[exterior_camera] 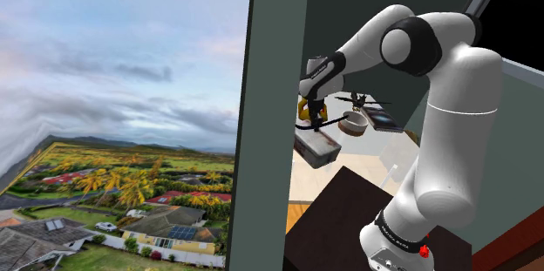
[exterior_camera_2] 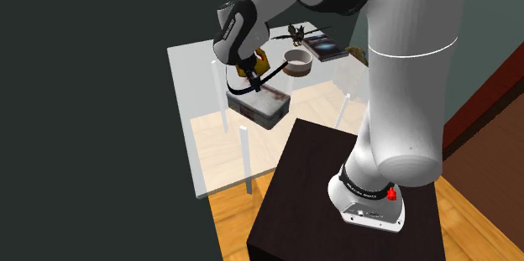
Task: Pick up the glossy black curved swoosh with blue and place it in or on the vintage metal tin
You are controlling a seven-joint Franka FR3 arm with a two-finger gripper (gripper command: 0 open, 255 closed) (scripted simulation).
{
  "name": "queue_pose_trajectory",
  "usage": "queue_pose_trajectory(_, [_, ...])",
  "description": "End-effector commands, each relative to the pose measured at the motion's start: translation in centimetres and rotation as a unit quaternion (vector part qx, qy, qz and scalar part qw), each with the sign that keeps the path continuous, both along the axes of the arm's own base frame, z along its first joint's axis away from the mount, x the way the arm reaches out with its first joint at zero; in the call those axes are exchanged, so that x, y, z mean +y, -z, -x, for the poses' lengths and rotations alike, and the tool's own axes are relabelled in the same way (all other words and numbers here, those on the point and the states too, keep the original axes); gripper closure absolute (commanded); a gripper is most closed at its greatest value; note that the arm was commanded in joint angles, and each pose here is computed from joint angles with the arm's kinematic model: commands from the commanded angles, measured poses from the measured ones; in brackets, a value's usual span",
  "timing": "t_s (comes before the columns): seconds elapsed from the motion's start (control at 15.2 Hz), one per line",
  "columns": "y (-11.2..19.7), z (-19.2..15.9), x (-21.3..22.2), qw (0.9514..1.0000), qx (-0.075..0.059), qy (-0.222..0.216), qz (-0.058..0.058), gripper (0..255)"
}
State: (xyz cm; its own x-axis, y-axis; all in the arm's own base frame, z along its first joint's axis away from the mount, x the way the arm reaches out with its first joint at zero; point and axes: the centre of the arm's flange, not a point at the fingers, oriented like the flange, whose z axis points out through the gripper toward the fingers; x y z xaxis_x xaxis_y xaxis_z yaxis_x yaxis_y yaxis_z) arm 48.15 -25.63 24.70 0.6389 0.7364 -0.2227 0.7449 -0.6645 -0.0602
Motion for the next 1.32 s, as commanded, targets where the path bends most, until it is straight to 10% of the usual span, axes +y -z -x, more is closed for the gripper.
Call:
queue_pose_trajectory(0.0, [0.9, -0.3, -0.4, 1.0000, 0.000, -0.001, -0.001, 255])
queue_pose_trajectory(0.92, [4.3, -0.3, -0.4, 1.0000, 0.000, -0.001, -0.001, 255])
queue_pose_trajectory(0.99, [4.3, -0.3, -0.4, 1.0000, 0.000, -0.001, -0.001, 0])
queue_pose_trajectory(1.25, [4.3, -0.3, -0.4, 1.0000, 0.000, -0.001, -0.001, 0])
